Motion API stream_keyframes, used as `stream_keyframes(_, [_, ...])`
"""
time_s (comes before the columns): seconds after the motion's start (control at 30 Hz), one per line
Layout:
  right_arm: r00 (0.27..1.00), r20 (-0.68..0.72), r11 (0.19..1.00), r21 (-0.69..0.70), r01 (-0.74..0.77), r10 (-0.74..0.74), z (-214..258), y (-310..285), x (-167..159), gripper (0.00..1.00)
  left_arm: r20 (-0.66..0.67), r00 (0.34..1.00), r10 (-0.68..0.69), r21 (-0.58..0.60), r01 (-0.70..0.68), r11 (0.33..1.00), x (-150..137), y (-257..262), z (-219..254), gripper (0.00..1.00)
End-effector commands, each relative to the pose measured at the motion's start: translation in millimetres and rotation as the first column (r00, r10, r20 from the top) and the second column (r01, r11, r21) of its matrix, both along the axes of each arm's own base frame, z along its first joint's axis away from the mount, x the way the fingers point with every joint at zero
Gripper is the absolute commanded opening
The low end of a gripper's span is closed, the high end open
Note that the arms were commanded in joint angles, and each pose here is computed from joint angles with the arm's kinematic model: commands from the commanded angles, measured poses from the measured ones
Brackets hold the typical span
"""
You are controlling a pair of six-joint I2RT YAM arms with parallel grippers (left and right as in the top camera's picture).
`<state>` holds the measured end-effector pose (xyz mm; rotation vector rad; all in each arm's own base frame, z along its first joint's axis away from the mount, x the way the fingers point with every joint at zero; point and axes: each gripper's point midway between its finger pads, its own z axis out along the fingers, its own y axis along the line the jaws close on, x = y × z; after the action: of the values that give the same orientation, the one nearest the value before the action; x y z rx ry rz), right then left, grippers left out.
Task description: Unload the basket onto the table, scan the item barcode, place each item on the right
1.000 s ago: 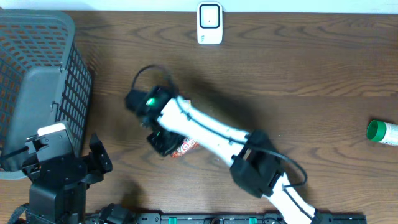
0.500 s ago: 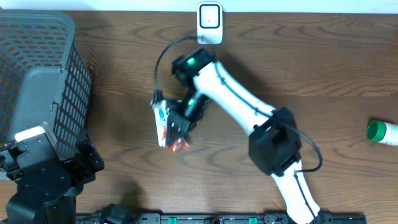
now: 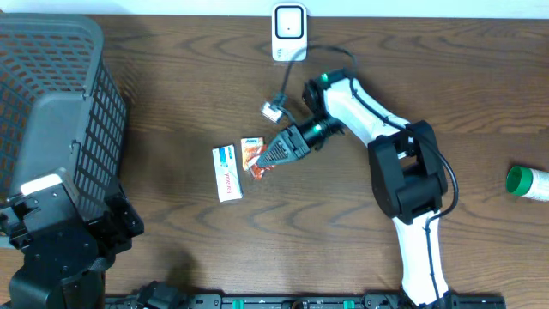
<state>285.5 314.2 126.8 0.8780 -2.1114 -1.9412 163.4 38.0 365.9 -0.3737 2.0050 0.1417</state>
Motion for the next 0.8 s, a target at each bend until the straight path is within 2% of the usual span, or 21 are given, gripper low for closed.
stream_keyframes(0.0, [0.994,-0.063,0.99,0.109,0.093,-0.086,5,-6,5,0.01,0.016,1.0,0.015,-0.008,-0.015,1.0,-2,3,4,0.91])
stream_keyframes(0.13, [0.993,-0.074,0.995,0.026,0.095,-0.093,-23,-27,-1,0.01,0.016,1.0,0.016,-0.008,-0.015,1.0,-2,3,4,0.91])
stream_keyframes(0.3, [0.997,-0.049,0.979,-0.197,0.042,-0.053,-60,-64,-3,0.01,0.016,1.0,0.016,-0.008,-0.015,1.0,-2,3,4,0.91])
stream_keyframes(0.43, [0.995,-0.065,0.929,-0.366,0.047,-0.076,-83,-99,5,0.04,0.016,1.0,0.015,-0.008,-0.015,1.0,-2,3,4,0.92])
stream_keyframes(0.5, [0.991,-0.072,0.894,-0.444,0.067,-0.11,-94,-115,12,0.17,0.016,1.0,0.015,-0.008,-0.015,1.0,-2,3,4,0.91])
stream_keyframes(0.53, [0.989,-0.072,0.872,-0.484,0.079,-0.13,-100,-124,15,0.4,0.016,1.0,0.015,-0.008,-0.015,1.0,-2,3,4,0.91])
stream_keyframes(0.57, [0.986,-0.073,0.847,-0.523,0.091,-0.151,-106,-133,19,0.72,0.016,1.0,0.015,-0.008,-0.015,1.0,-2,3,4,0.91])
stream_keyframes(0.6, [0.982,-0.073,0.819,-0.564,0.105,-0.176,-112,-141,23,0.86,0.016,1.0,0.016,-0.008,-0.015,1.0,-2,3,4,0.91])
stream_keyframes(0.77, [0.962,-0.066,0.725,-0.671,0.154,-0.266,-127,-170,36,0.96,0.016,1.0,0.016,-0.008,-0.016,1.0,-2,3,4,0.91])
